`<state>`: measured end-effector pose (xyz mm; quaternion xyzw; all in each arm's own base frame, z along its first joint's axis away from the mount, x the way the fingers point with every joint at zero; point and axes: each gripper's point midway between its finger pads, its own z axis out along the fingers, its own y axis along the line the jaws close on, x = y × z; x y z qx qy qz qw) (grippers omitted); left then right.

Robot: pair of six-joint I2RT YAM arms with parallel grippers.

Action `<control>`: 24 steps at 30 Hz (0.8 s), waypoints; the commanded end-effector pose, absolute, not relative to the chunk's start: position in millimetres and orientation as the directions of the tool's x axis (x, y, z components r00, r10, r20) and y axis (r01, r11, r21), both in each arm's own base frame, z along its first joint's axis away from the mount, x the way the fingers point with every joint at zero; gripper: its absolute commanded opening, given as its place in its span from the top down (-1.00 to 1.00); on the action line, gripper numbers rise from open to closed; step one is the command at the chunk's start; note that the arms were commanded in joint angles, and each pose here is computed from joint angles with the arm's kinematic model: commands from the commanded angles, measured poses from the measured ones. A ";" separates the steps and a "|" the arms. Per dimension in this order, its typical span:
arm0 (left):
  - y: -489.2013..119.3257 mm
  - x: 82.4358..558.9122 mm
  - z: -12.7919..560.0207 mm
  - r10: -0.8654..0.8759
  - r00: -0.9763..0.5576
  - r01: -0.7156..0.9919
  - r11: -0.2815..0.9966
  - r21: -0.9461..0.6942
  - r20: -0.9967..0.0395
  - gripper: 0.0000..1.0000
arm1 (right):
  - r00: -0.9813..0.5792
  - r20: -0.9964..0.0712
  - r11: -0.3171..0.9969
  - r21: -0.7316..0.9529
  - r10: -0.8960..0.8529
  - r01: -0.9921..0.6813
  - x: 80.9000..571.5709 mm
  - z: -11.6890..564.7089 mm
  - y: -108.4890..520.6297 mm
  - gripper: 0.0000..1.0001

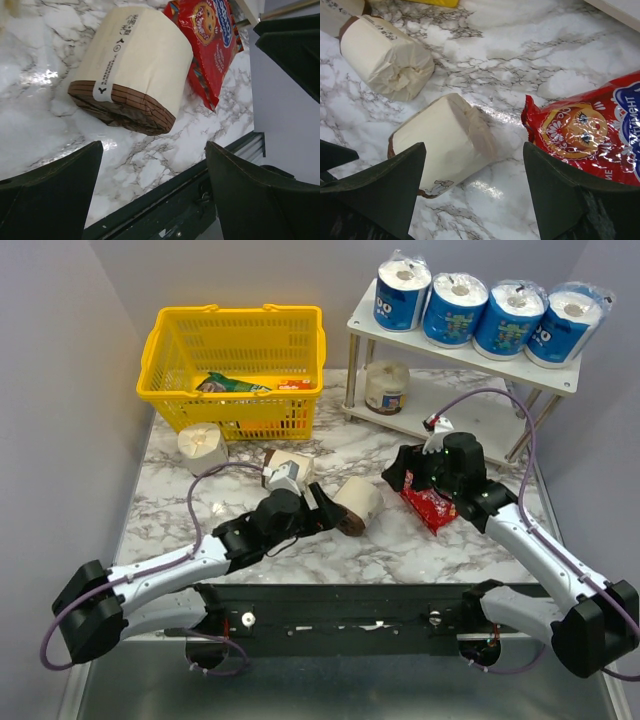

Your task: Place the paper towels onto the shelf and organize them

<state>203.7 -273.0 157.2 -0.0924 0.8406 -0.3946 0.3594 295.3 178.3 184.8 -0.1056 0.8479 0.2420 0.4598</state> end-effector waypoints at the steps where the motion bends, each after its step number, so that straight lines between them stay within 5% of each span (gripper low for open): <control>1: -305.2 216.5 163.9 -0.505 -0.694 0.119 0.621 -0.774 -0.512 -0.84 | -0.545 -0.837 0.843 0.330 0.053 -0.424 295.6 200.6 172.9 -0.73; 14: -308.5 235.1 146.7 -0.517 -0.654 0.086 0.675 -0.733 -0.552 -0.80 | -0.507 -0.860 0.775 0.361 0.061 -0.519 282.6 209.5 185.1 -0.67; 24: -295.5 228.5 118.5 -0.508 -0.675 0.018 0.714 -0.700 -0.535 -0.54 | -0.505 -0.861 0.750 0.375 0.063 -0.545 283.2 211.5 191.9 -0.66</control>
